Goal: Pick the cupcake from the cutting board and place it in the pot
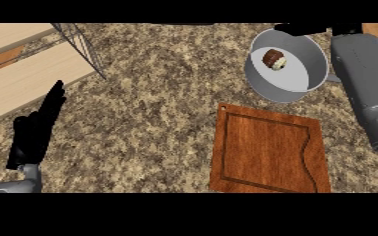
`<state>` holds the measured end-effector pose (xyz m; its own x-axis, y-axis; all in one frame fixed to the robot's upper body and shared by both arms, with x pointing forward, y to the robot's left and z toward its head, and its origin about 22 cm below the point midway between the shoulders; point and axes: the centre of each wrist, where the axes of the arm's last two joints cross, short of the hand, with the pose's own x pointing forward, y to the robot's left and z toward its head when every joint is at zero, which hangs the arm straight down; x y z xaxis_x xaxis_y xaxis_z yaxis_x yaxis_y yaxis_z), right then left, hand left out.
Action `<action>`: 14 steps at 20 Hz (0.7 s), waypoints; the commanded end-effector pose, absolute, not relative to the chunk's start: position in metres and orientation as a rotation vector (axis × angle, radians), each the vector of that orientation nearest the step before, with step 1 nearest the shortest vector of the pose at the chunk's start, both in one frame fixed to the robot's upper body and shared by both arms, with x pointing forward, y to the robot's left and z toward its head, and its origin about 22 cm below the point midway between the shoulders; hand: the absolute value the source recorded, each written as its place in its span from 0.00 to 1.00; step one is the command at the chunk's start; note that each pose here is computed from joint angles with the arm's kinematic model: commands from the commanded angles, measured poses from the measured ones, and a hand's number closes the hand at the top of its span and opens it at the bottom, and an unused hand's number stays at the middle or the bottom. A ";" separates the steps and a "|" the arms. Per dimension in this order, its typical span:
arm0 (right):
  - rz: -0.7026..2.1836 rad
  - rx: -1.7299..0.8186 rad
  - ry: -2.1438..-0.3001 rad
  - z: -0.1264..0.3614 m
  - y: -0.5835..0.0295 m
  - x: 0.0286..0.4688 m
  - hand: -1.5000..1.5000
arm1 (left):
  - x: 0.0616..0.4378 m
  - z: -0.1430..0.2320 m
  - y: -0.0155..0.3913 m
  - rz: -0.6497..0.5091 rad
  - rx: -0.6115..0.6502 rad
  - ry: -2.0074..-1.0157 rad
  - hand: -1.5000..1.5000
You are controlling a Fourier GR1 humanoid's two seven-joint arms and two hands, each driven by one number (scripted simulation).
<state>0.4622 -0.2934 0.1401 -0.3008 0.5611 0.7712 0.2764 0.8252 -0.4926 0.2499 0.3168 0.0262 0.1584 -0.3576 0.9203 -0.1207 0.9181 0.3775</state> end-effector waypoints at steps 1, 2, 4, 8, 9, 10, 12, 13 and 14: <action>0.158 -0.490 -1.948 0.146 -0.312 0.460 0.00 | 0.243 0.027 0.319 -0.167 0.414 -1.406 0.50; 0.152 -0.476 -1.929 0.148 -0.326 0.456 0.00 | 0.241 0.013 0.331 -0.155 0.412 -1.394 0.50; 0.179 -0.420 -1.907 0.150 -0.321 0.459 0.00 | 0.243 0.017 0.316 -0.176 0.431 -1.399 0.50; 0.156 -0.366 -1.883 0.124 -0.356 0.441 0.00 | 0.239 0.026 0.323 -0.163 0.426 -1.391 0.50; 0.156 -0.336 -1.881 0.131 -0.379 0.433 0.00 | 0.230 0.030 0.330 -0.142 0.450 -1.397 0.50; 0.151 -0.334 -1.880 0.130 -0.374 0.435 0.00 | 0.248 0.030 0.335 -0.145 0.417 -1.388 0.50; 0.130 -0.308 -1.897 0.129 -0.396 0.424 0.00 | 0.231 0.015 0.331 -0.148 0.441 -1.387 0.50; 0.113 -0.303 -1.909 0.131 -0.421 0.412 0.00 | 0.247 0.030 0.323 -0.158 0.417 -1.394 0.50; 0.104 -0.331 -1.912 0.136 -0.433 0.406 0.00 | 0.238 0.034 0.330 -0.146 0.413 -1.394 0.50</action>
